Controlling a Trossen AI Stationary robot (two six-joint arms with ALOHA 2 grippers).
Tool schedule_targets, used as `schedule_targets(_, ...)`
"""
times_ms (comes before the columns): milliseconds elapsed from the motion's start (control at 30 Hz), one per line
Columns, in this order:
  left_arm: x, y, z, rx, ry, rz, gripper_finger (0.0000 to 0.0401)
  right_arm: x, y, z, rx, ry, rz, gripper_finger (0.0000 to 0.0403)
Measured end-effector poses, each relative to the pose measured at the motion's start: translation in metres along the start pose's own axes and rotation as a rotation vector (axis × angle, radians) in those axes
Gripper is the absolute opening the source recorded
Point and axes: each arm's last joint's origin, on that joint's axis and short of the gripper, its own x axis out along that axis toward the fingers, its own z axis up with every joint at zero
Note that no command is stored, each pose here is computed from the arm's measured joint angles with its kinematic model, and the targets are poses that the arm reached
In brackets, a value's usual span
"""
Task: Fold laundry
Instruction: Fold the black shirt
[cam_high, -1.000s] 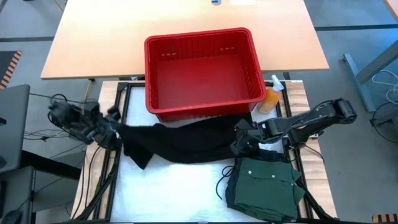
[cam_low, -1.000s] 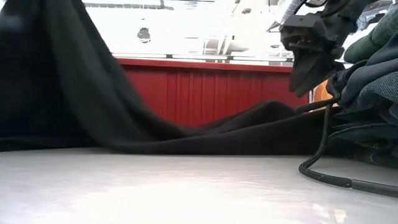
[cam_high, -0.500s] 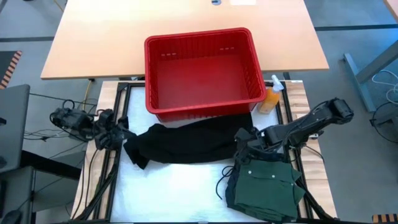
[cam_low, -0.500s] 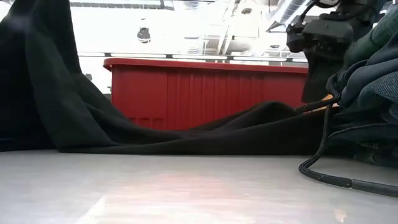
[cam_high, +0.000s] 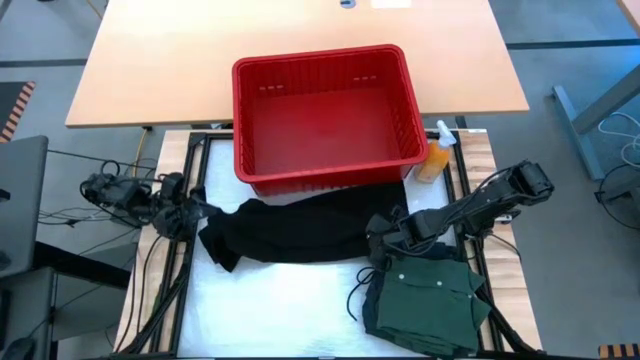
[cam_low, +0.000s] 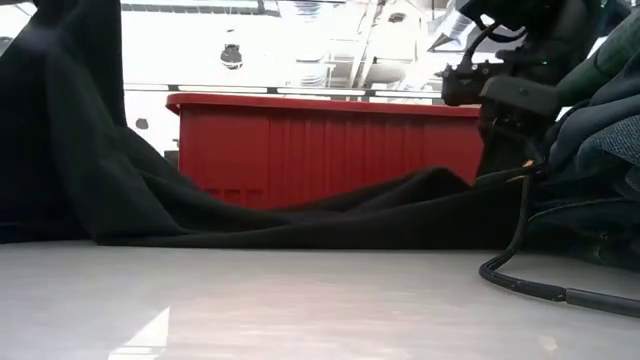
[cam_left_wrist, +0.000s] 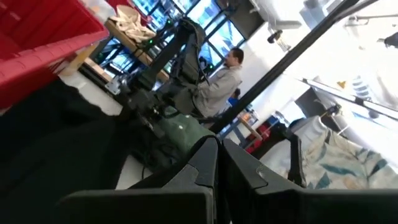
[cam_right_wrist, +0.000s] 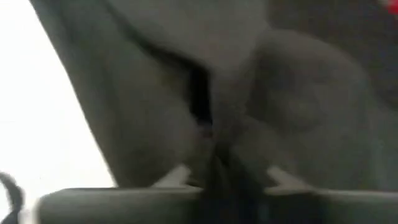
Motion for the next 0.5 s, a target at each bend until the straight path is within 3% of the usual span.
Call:
schedule_targets(67,0.000,-0.002,0.002,-0.007,-0.020,-0.016,0.0000,-0.002,0.001,0.002,-0.017,0.015,0.033,0.0022)
schedule_targets(300,-0.002,-0.014,0.017,0.010,-0.168,-0.142,0.0000,-0.041,-0.004,0.009,-0.027,-0.012,0.038,0.0016)
schedule_targets(500,-0.009,-0.027,0.033,0.118,-0.354,-0.252,0.0000,-0.081,-0.025,0.004,-0.004,-0.021,-0.042,0.0014)
